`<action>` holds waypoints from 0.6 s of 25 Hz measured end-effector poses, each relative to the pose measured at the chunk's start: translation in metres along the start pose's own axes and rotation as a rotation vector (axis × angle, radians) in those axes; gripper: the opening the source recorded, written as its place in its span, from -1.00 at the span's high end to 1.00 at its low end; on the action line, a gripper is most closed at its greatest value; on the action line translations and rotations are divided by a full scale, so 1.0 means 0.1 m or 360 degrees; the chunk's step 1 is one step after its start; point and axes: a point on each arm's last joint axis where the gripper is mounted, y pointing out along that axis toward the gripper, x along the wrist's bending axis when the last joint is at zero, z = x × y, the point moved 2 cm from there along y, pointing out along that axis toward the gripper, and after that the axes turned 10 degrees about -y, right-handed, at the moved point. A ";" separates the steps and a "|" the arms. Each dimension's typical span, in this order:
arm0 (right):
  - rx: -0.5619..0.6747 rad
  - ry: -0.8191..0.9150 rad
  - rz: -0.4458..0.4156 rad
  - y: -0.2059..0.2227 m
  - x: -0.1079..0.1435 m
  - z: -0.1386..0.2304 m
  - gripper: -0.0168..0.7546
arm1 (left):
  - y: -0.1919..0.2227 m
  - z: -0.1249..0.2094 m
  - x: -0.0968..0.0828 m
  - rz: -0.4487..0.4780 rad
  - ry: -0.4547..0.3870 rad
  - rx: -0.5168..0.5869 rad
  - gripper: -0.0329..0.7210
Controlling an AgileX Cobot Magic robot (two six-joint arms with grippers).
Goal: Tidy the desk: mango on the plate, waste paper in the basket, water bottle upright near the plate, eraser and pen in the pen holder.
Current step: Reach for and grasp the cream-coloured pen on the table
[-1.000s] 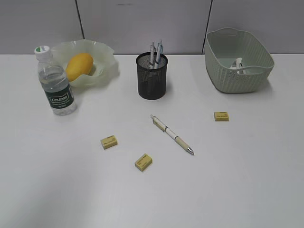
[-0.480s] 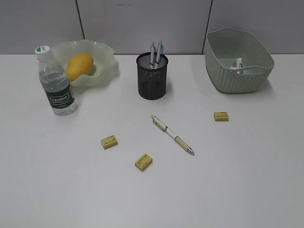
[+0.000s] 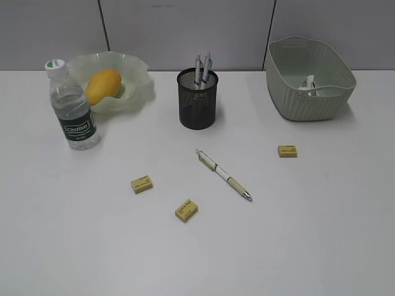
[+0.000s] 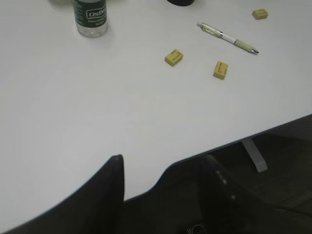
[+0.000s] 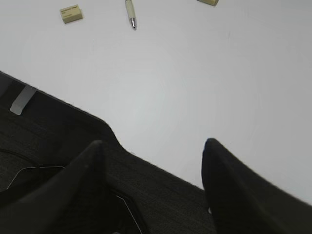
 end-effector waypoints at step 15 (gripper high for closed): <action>0.0000 0.0000 0.0000 0.00 0.00 0.00 -0.32 | 0.08 -0.02 -0.09 0.0135 0.0175 -0.0080 -0.03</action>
